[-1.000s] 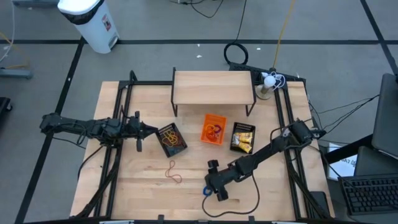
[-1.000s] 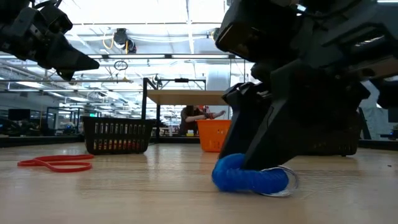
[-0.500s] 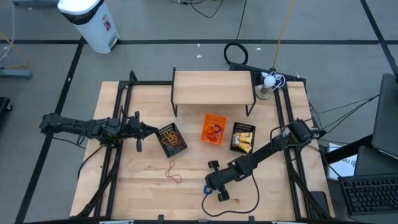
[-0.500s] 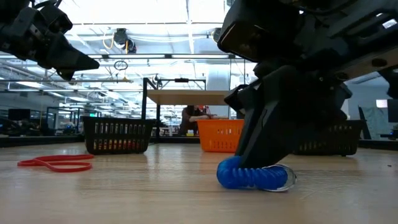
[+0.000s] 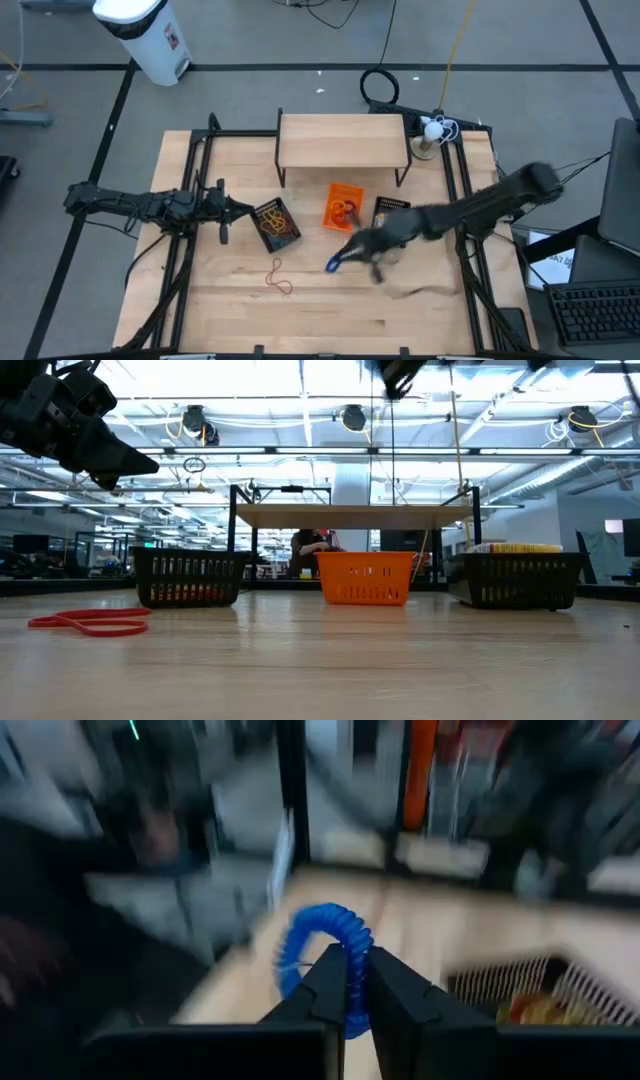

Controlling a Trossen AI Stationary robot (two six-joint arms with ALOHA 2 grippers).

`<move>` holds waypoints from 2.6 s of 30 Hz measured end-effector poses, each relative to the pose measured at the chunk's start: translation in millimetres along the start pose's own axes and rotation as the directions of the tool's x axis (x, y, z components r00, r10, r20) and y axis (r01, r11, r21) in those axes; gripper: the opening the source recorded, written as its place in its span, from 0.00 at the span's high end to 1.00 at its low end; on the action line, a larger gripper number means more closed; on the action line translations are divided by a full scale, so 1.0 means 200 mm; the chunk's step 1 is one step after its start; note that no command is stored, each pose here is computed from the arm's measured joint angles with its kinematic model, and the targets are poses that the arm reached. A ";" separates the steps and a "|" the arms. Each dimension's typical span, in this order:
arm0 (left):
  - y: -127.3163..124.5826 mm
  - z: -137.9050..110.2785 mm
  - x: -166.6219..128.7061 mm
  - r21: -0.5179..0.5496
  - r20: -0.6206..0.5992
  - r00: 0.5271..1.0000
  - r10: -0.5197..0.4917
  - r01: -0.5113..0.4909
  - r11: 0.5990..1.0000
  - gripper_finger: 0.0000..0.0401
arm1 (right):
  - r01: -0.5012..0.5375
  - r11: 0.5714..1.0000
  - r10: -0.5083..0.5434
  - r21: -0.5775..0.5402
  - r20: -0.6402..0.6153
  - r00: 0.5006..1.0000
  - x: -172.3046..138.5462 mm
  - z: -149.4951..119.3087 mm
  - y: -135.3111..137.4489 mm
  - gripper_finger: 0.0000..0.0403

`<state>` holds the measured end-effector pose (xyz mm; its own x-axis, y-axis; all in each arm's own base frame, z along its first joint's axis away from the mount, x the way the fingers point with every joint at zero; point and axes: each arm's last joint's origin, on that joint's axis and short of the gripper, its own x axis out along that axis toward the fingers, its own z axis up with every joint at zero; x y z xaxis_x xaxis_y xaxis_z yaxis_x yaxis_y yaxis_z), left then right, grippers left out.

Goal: Pick & Place Office Desk Supplies
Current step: Put the blue spring keychain into the orange bin

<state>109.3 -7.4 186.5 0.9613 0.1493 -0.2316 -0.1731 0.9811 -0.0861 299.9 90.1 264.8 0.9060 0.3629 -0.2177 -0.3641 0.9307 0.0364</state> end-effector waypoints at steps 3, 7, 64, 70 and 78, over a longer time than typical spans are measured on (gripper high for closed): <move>0.00 0.00 0.00 0.010 0.001 1.000 0.000 0.000 1.000 0.95 | 0.017 0.999 -0.023 0.033 0.176 0.984 -0.25 0.03 -0.02 0.97; 0.00 0.00 0.00 0.022 0.002 1.000 0.000 0.000 1.000 0.95 | 0.076 0.995 -0.094 0.072 0.296 0.950 -0.52 -0.06 -0.02 0.97; 0.00 0.03 0.00 -0.012 0.053 0.999 -0.008 0.009 1.000 0.95 | 0.637 0.768 -0.483 0.056 -0.603 0.635 -0.09 -0.09 -0.46 0.97; 0.00 0.03 0.00 0.004 0.053 0.999 -0.008 0.008 1.000 0.95 | 0.673 0.737 -0.474 0.068 -0.658 0.585 -0.05 -0.20 -0.61 0.97; -0.01 0.03 0.00 -0.011 0.051 0.999 -0.015 0.015 1.000 0.95 | 0.673 0.732 -0.385 0.111 -0.747 0.542 0.00 -0.38 -0.74 0.94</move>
<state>110.5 -7.8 191.5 0.9734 0.1408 -0.1808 -0.1606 0.9819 -0.1001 337.5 -50.2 185.0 0.4704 -0.1963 -0.8603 0.3669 0.9302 -0.0117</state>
